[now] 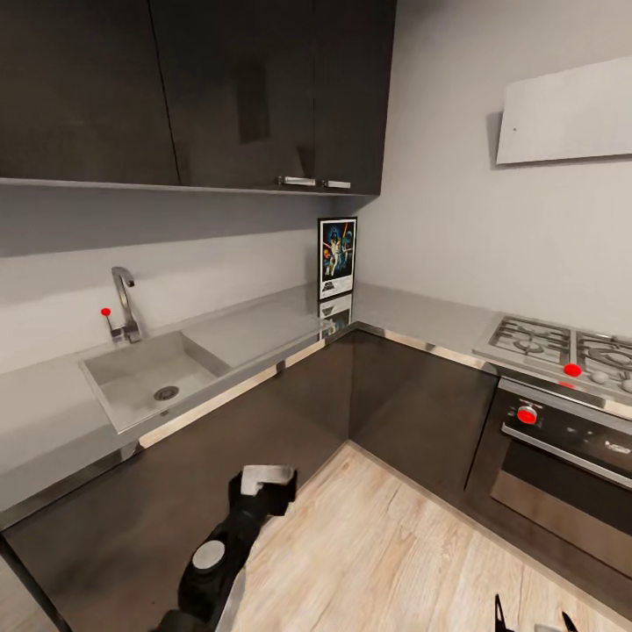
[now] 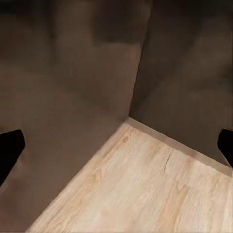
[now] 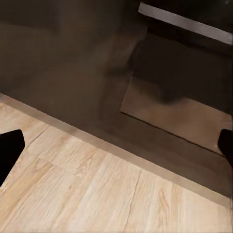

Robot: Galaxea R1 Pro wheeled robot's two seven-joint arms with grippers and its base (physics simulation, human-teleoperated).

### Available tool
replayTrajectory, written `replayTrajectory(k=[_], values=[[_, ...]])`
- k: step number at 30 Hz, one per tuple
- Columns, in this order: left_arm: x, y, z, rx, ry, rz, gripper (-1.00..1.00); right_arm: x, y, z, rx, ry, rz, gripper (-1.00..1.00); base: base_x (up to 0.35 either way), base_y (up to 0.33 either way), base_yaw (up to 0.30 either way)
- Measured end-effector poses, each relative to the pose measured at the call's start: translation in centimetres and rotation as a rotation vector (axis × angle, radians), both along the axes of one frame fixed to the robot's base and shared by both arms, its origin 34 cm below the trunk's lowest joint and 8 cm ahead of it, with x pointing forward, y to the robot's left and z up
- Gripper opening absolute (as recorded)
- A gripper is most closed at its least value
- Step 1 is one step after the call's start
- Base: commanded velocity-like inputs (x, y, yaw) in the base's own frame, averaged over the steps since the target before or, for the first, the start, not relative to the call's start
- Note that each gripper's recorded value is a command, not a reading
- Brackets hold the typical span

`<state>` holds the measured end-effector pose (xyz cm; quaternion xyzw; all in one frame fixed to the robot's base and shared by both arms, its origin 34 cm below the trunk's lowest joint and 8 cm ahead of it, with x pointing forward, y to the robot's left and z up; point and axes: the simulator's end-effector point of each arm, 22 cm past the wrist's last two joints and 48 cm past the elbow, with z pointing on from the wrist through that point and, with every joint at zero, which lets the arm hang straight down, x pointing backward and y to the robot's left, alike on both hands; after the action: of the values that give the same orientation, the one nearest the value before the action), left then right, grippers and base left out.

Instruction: Pick up the poster from the kitchen countertop and hang it on one of the wall nails in the kitchen.

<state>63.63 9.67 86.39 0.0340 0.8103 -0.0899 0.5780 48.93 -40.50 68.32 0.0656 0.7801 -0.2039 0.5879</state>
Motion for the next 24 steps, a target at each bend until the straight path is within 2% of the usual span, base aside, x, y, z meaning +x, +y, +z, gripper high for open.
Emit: replayTrajectory(k=[1,2,3,5,7,9,10,11,12,13,15,16,19,21,24], values=[[2.3,0.2,3.0,0.019,-0.036,0.014,1.0,-0.7,0.0,0.8,-0.002,-0.019,-0.004,1.0,0.0,0.0,0.0],[3.2,0.3,4.2,0.025,-0.047,0.02,1.0,-1.0,0.1,1.1,-0.002,-0.025,-0.005,1.0,0.0,0.0,0.0],[5.0,0.3,6.7,0.028,-0.07,0.025,1.0,-1.5,0.1,1.6,-0.002,-0.038,-0.006,1.0,0.0,0.0,0.0],[7.1,0.0,9.8,0.02,-0.096,0.021,1.0,-1.9,0.3,2.1,-0.002,-0.053,-0.006,1.0,0.0,0.0,0.0],[9.1,-0.4,12.4,0.009,-0.111,0.011,1.0,-2.4,0.3,2.5,-0.001,-0.069,-0.005,1.0,0.0,0.0,0.0],[12.2,-1.1,16.3,-0.003,-0.129,-0.003,1.0,-3.0,0.3,3.0,0.0,-0.095,-0.011,1.0,0.0,0.0,0.0],[15.2,-1.0,17.5,0.009,-0.099,0.014,1.0,-3.6,0.2,3.3,-0.002,-0.113,-0.025,1.0,0.0,0.0,0.0],[16.8,-0.9,21.9,0.01,-0.153,0.026,1.0,-3.7,0.1,3.4,-0.003,-0.118,-0.029,1.0,0.0,0.0,0.0],[17.5,-0.7,21.7,0.013,-0.133,0.038,1.0,-3.9,0.1,3.4,-0.003,-0.12,-0.032,1.0,0.0,0.0,0.0],[19.8,-0.3,23.0,0.009,-0.103,0.066,1.0,-4.2,0.0,3.3,-0.005,-0.12,-0.039,1.0,0.0,0.0,0.0],[21.4,-0.2,25.0,-0.009,-0.101,0.078,1.0,-4.4,-0.1,3.1,-0.006,-0.117,-0.041,1.0,0.0,0.0,0.0],[23.0,0.2,26.2,-0.024,-0.088,0.098,1.0,-4.6,-0.1,2.9,-0.007,-0.113,-0.043,1.0,0.0,0.0,0.0],[24.5,0.8,27.9,-0.048,-0.104,0.125,1.0,-5.0,-0.1,2.4,-0.008,-0.099,-0.043,1.0,0.0,0.0,0.0],[25.2,1.2,29.2,-0.071,-0.142,0.144,1.0,-5.4,-0.2,1.8,-0.009,-0.085,-0.043,1.0,0.0,0.0,0.0],[25.6,1.3,29.9,-0.087,-0.164,0.152,1.0,-5.5,-0.1,1.5,-0.009,-0.076,-0.042,1.0,0.0,0.0,0.0]])
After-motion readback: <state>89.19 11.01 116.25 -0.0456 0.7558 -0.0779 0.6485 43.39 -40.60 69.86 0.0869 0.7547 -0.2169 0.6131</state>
